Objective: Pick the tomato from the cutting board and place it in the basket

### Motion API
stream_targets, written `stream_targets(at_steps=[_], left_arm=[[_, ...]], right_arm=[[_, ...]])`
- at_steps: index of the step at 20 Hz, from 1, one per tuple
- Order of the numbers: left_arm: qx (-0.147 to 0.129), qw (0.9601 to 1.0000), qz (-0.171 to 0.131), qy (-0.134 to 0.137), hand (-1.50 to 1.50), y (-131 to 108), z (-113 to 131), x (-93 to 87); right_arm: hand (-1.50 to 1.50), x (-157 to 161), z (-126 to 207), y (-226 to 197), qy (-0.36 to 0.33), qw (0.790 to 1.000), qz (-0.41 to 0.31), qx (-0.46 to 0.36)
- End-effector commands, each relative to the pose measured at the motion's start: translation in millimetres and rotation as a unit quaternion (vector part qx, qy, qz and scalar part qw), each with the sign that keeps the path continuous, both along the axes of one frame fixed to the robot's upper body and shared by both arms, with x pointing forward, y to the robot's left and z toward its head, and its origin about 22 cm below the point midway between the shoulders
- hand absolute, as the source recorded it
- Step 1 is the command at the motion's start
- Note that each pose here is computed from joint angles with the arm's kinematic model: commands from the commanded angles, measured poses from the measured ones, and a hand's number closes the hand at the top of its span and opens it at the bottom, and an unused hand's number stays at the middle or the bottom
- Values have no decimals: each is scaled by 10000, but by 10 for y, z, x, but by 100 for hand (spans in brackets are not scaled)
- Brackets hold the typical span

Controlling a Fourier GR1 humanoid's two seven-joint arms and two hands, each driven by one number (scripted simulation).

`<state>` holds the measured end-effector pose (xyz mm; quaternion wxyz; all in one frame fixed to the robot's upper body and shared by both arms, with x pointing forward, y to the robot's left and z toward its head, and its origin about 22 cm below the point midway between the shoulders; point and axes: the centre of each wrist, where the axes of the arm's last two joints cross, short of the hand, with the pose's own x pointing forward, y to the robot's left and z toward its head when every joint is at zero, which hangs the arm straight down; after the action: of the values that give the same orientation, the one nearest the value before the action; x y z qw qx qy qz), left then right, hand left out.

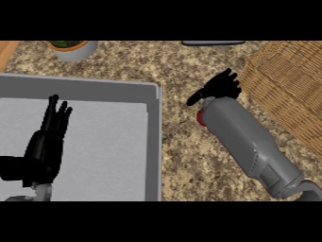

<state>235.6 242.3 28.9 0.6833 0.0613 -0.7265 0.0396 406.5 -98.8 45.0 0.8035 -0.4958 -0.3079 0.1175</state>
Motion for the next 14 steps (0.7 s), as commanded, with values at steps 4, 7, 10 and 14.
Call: stream_targets(at_steps=[4, 7, 10, 14], left_arm=[[-69, 9998, -16, -164, 0, 43, -83, 14], [25, 10000, 2, -82, 0, 104, 55, 14], [32, 10000, -8, -93, 0, -95, -90, -57], [-8, 10000, -1, -60, 0, 55, -6, -49]], right_arm=[[-150, 44, 173, 164, 401, 9966, -715, -22], [-150, -91, -122, 92, 418, 9955, -838, -114], [-150, -17, -30, 64, 377, 9952, -874, -228], [-150, -80, -181, 50, 444, 9941, -934, -326]])
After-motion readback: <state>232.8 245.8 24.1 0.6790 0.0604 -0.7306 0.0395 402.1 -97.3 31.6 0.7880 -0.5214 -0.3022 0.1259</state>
